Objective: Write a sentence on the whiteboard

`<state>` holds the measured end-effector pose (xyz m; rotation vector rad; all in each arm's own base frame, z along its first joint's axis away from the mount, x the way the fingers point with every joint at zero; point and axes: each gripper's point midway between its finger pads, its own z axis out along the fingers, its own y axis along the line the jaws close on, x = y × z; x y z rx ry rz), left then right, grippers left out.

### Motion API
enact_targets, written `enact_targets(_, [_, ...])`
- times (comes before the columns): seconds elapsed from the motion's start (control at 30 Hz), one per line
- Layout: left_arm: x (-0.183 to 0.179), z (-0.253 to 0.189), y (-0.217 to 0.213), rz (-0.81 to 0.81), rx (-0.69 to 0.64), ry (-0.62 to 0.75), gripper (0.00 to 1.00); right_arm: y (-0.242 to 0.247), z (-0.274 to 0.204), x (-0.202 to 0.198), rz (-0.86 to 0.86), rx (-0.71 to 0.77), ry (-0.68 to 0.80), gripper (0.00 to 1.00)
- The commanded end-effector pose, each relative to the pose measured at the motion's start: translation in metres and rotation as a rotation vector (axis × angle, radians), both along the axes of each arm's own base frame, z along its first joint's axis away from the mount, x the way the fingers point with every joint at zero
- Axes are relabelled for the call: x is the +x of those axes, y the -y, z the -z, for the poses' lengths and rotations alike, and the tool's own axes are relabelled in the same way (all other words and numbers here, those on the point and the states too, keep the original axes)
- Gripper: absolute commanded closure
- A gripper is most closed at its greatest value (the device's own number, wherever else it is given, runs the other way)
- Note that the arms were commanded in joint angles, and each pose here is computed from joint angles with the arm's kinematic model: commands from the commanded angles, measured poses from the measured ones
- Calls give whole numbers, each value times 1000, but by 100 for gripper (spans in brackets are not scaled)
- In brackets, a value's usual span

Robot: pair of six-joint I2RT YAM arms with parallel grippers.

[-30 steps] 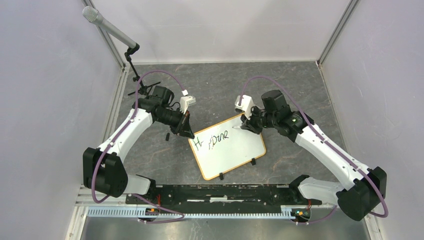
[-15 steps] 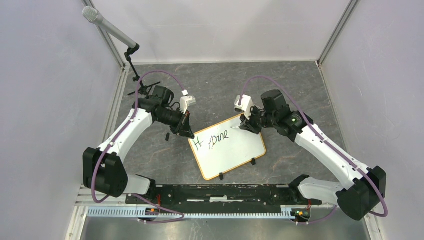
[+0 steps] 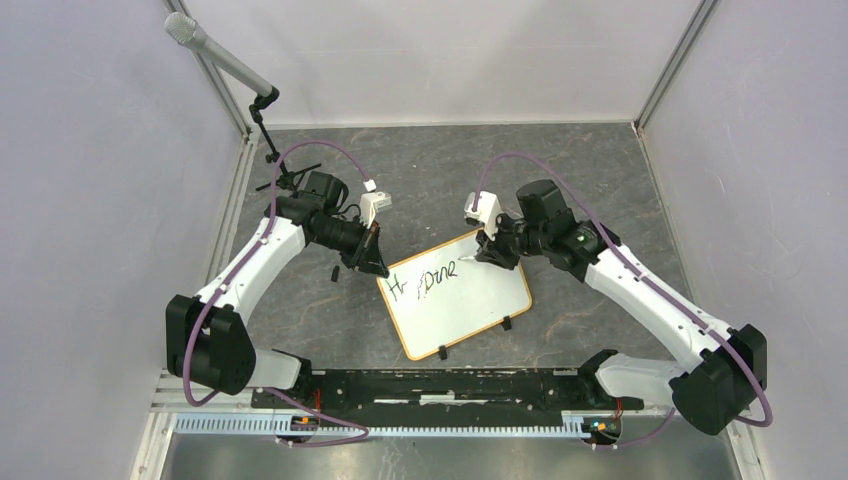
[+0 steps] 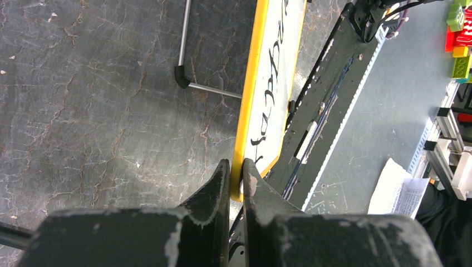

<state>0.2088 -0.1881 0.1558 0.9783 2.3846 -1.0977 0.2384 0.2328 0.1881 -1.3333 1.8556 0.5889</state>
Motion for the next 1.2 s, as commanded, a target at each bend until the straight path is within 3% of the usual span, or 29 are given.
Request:
enact_targets(0.0, [-13,15,-1,25,61,-42,98,-12,-9,2,-22,34,25,100])
enact_targets(0.8, [-13,17,-1,27,62,-47,98,14,15,-7,12,-79,28,100])
enact_targets(1.17, [-12,17,0,27,62,-50,98,6,21,-17,-32,-56,-18,100])
